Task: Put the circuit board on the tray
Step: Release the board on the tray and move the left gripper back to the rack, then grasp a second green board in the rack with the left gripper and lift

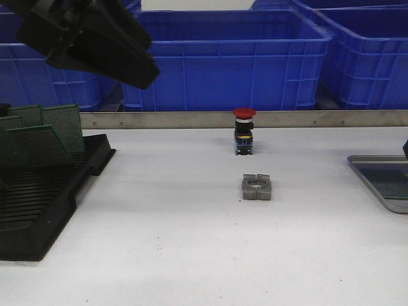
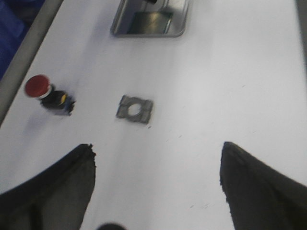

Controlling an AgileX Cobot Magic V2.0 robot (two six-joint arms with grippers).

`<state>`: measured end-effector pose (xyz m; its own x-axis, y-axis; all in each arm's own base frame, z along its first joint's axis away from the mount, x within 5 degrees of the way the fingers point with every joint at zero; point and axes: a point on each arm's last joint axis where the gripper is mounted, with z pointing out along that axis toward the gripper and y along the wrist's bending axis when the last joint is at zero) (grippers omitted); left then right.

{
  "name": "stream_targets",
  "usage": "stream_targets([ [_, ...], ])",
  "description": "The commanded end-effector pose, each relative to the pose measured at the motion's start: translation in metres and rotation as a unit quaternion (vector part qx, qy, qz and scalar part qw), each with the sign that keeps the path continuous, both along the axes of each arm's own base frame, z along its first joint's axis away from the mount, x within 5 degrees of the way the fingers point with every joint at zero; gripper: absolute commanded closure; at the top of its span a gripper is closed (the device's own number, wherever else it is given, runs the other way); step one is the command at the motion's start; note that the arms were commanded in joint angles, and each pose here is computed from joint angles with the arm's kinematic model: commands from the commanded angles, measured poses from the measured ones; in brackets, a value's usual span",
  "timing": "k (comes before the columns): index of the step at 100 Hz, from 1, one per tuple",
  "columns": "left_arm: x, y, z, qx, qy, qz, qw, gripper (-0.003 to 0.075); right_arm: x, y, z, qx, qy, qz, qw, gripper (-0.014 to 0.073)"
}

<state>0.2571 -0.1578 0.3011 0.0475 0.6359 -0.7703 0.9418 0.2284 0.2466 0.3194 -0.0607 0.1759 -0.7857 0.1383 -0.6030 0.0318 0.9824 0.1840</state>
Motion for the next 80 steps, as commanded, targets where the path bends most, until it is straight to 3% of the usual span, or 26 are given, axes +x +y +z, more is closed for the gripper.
stream_targets([
  [1, 0.011, 0.017, 0.019, -0.008, -0.047, 0.054, 0.997, 0.0209, 0.001, -0.002, 0.028, -0.012, -0.045, 0.0, 0.999, -0.0038],
  [21, 0.032, 0.066, 0.008, 0.081, -0.074, 0.11, 0.988, 0.0209, -0.002, 0.003, 0.029, 0.004, -0.038, 0.017, 0.999, -0.0038],
  [38, 0.046, 0.087, -0.013, 0.144, -0.06, 0.117, 0.981, 0.0209, -0.002, 0.003, 0.029, 0.005, -0.037, 0.018, 0.999, -0.0038],
  [80, 0.076, 0.09, -0.061, 0.159, -0.016, 0.147, 0.976, 0.0228, -0.002, 0.005, 0.029, 0.013, -0.033, 0.024, 0.999, -0.0038],
])
